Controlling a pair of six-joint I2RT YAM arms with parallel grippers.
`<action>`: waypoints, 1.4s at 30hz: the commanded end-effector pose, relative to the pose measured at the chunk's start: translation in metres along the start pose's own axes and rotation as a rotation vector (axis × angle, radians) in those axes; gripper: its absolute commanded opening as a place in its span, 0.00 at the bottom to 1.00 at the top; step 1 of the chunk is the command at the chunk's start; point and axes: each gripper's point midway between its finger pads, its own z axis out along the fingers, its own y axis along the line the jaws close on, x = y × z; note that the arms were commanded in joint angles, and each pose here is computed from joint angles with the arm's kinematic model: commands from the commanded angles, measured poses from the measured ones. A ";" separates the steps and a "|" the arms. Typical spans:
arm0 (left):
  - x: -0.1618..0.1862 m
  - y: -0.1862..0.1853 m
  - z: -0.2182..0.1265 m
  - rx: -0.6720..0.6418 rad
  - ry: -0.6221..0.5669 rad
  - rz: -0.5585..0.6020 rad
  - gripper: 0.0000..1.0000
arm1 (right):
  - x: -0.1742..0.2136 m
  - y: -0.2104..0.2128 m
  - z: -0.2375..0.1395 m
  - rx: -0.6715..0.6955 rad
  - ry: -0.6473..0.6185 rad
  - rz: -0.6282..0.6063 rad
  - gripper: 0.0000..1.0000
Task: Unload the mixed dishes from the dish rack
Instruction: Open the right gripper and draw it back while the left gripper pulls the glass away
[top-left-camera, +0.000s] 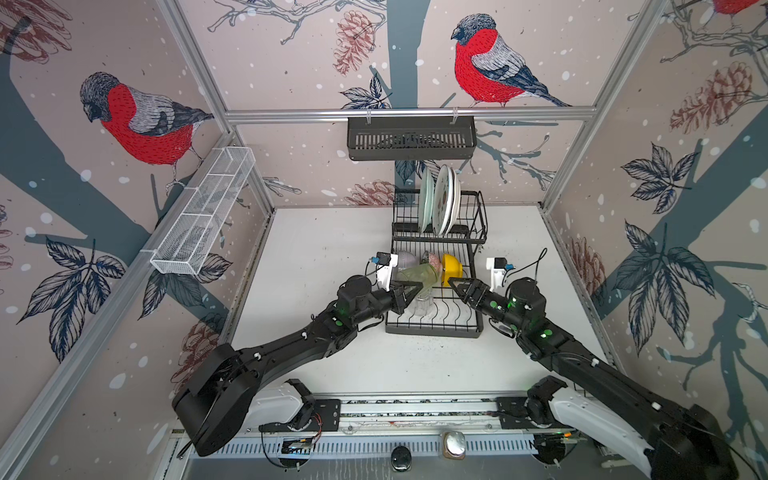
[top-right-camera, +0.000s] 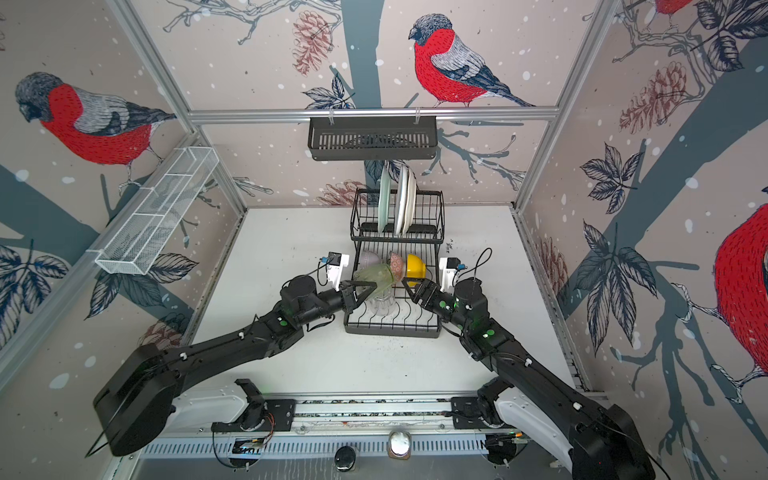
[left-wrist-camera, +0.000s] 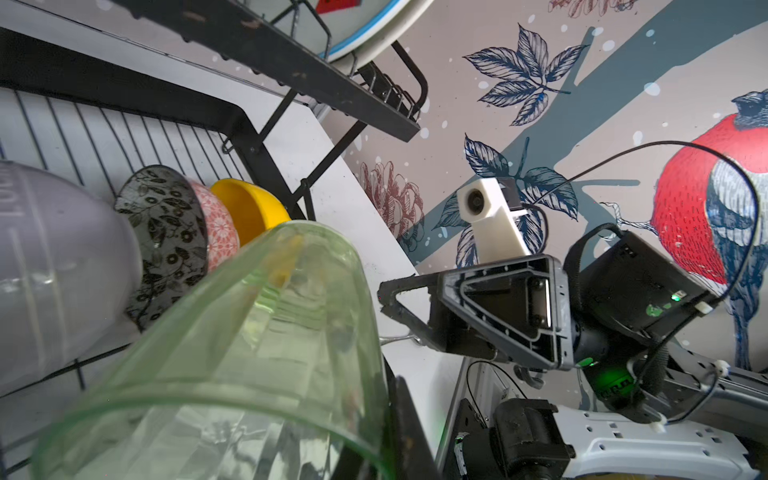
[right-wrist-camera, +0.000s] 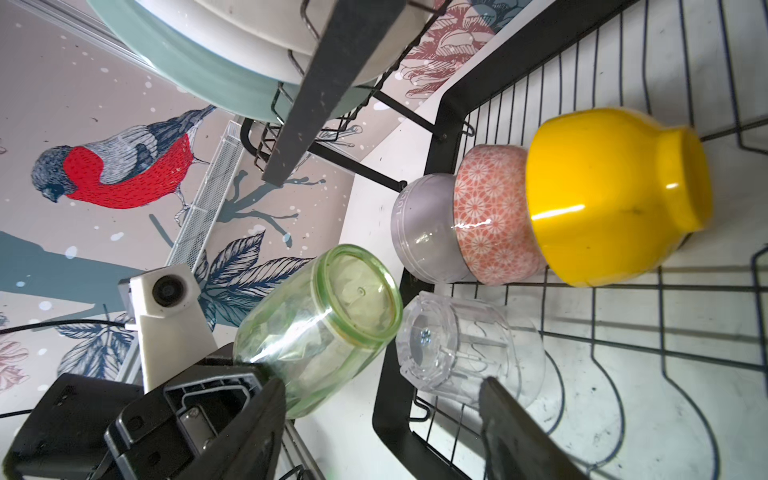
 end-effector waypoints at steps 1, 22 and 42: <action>-0.004 0.014 -0.011 -0.099 -0.039 0.041 0.00 | -0.002 -0.015 -0.005 0.107 -0.004 -0.079 0.74; -0.053 0.086 -0.092 -0.772 -0.127 0.200 0.00 | -0.022 -0.049 -0.037 0.355 -0.058 -0.260 0.90; -0.134 0.261 -0.093 -1.346 0.170 0.031 0.00 | -0.035 -0.044 -0.049 0.330 -0.089 -0.420 0.99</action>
